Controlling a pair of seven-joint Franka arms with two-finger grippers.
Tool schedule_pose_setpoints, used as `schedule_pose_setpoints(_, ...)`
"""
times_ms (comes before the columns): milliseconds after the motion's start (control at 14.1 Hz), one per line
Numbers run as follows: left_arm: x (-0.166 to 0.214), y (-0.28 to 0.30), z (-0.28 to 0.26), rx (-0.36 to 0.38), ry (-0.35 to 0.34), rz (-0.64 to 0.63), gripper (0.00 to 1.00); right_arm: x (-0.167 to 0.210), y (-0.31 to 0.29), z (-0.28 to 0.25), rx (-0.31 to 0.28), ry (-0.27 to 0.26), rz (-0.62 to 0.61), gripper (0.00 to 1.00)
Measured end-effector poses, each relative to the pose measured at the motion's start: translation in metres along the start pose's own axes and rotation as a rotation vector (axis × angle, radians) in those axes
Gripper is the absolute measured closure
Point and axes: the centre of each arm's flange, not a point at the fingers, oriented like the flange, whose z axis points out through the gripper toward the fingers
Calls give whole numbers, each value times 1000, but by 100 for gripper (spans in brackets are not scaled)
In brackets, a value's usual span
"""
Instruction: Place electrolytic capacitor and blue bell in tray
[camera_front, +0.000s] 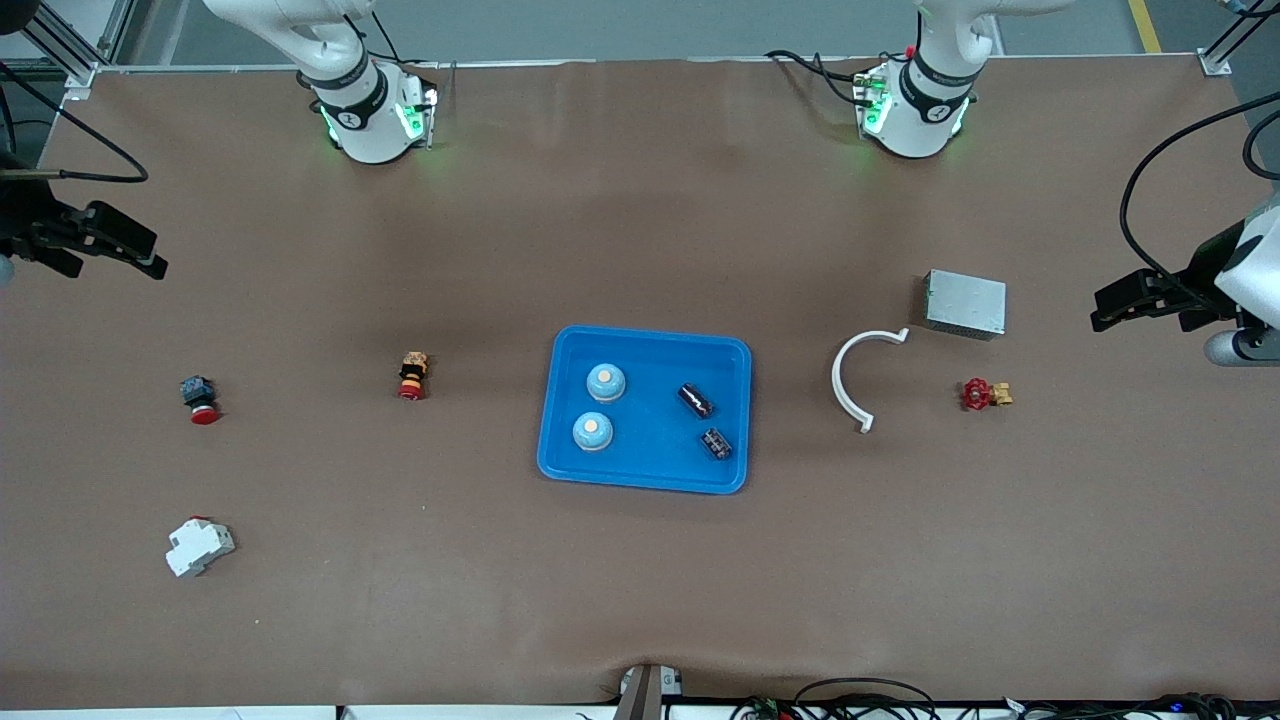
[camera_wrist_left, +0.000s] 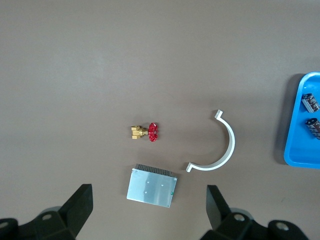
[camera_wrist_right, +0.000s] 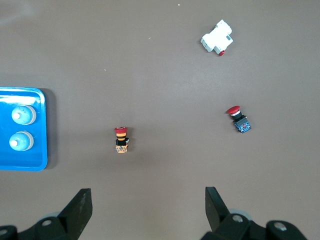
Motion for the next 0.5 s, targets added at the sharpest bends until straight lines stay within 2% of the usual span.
schedule_pose_setpoints(498, 0, -4, 1, 0, -1, -7, 0, 1, -2, 0, 0, 6, -5, 0)
